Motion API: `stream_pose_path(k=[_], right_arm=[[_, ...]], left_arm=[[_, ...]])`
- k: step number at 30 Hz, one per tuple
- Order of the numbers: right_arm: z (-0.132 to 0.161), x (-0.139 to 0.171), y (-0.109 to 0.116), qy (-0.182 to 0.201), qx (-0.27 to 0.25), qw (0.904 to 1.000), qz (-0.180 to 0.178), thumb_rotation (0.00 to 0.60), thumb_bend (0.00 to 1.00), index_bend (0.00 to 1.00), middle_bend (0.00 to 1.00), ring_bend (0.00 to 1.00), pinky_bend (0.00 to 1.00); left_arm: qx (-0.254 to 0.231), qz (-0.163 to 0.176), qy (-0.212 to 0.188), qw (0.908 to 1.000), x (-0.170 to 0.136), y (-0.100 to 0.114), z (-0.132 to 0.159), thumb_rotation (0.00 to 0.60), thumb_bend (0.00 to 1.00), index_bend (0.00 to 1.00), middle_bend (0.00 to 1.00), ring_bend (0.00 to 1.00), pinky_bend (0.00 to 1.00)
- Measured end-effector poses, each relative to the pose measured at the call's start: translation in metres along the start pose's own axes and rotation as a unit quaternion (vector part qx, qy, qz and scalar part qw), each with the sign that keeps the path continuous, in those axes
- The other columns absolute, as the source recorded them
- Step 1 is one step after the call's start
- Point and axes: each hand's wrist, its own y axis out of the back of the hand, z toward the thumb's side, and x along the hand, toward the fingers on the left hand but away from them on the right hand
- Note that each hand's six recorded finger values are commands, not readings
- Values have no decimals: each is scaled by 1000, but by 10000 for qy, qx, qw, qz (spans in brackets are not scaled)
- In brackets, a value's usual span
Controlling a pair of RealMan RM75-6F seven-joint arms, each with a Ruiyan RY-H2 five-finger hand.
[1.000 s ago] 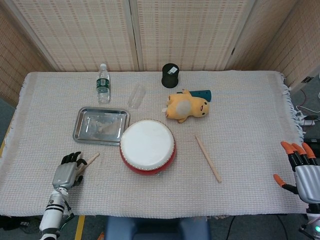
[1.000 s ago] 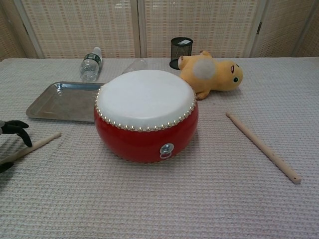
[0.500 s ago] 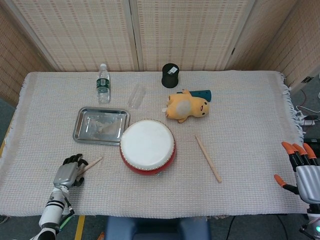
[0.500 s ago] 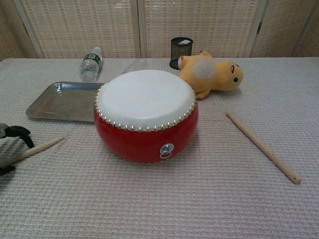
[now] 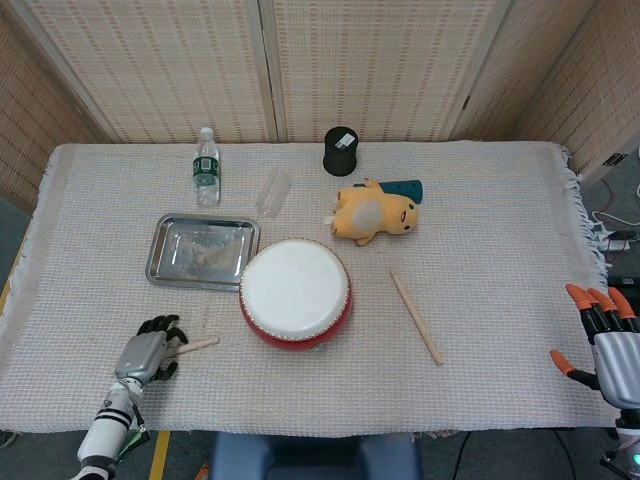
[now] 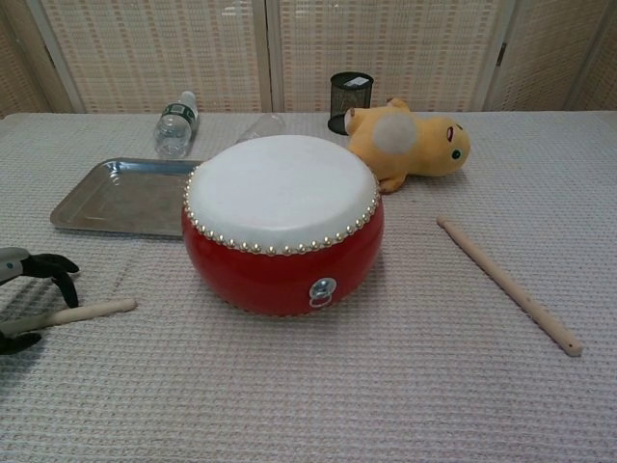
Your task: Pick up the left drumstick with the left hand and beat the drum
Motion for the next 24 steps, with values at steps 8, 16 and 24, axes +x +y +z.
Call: stream_pose_path(k=[8, 16, 24], right_arm=[[-1, 0, 0, -26, -3, 10000, 10, 600, 210, 0, 120, 0, 1], [-3, 1, 0, -58, -12, 10000, 11, 600, 210, 0, 120, 0, 1], [-4, 1, 0, -86, -10, 10000, 11, 600, 210, 0, 120, 0, 1]], left_arm=[[-76, 341, -69, 9994, 7, -1, 10, 600, 346, 397, 86, 0, 14], [-36, 290, -103, 9995, 14, -9, 20, 600, 345, 436, 103, 0, 18], [-150, 483, -81, 9987, 19, -12, 24, 600, 347, 484, 135, 5, 32]])
